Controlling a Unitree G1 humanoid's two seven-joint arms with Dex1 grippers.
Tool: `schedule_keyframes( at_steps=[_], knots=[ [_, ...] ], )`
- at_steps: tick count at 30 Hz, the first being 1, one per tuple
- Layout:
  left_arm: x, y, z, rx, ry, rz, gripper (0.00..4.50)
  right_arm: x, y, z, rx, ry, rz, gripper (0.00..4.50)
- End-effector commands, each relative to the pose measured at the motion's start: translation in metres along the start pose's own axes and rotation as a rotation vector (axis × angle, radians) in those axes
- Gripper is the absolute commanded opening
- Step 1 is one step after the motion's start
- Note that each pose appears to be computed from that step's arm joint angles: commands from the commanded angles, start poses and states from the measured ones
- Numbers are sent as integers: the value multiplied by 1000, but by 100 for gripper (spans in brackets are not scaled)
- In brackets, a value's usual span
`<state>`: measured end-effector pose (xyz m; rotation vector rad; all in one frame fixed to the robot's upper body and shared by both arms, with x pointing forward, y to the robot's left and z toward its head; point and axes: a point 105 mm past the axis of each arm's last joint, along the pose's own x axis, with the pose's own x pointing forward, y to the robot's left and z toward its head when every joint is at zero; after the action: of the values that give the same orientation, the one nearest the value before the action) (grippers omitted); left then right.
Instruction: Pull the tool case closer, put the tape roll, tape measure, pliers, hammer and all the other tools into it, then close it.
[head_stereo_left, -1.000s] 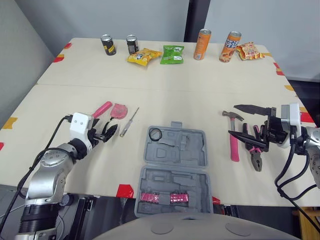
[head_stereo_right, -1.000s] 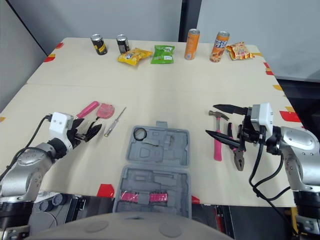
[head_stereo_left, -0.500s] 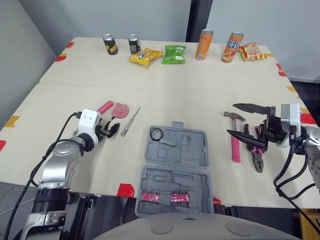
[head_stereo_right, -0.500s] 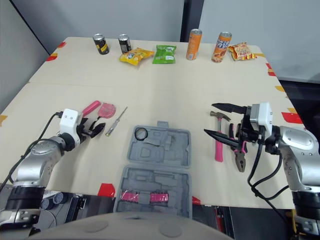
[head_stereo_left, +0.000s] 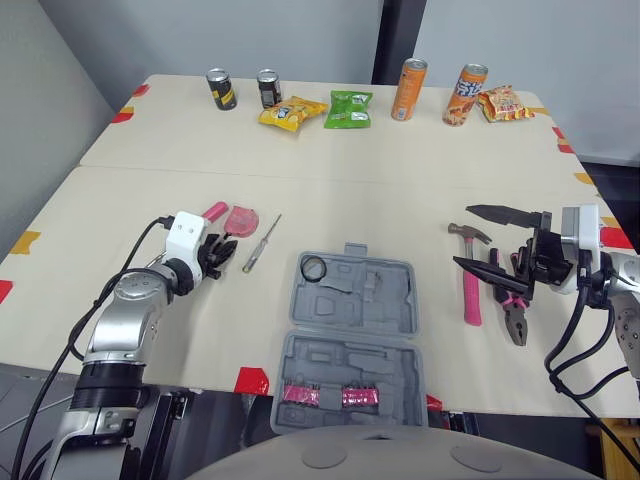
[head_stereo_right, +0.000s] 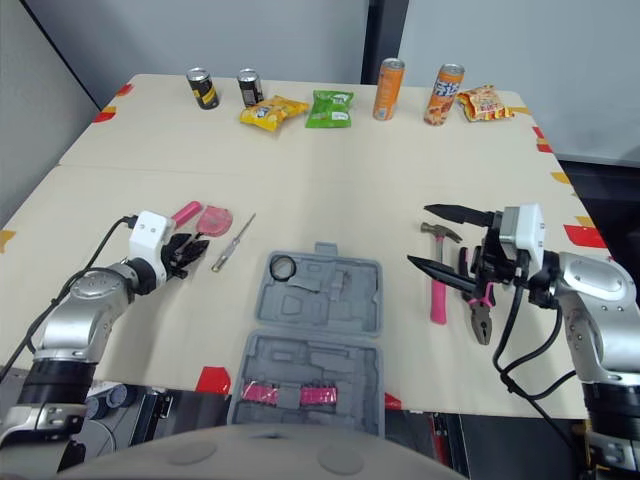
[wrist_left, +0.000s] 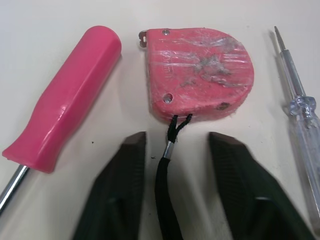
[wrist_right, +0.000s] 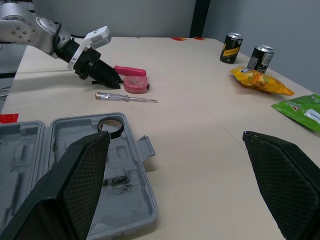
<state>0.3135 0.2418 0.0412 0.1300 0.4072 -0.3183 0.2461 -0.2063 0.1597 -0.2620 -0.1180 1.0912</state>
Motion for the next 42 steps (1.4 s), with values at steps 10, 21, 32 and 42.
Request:
schedule_keyframes(
  at_steps=[10, 21, 32, 42],
  knots=[
    [-24, 2, -14, 50, 49, -50, 7, 5, 17, 17, -1, -34, 165, 450],
    [-73, -25, -33, 0, 140, -230, 7, 13, 34, 19, -33, -33, 299, 450],
    [-95, -37, -52, -23, 228, -295, 7, 20, 37, 22, -38, -58, 343, 450],
    [-108, -31, -41, -7, 134, -285, 119, 18, 31, 19, -36, -53, 320, 450]
  ],
)
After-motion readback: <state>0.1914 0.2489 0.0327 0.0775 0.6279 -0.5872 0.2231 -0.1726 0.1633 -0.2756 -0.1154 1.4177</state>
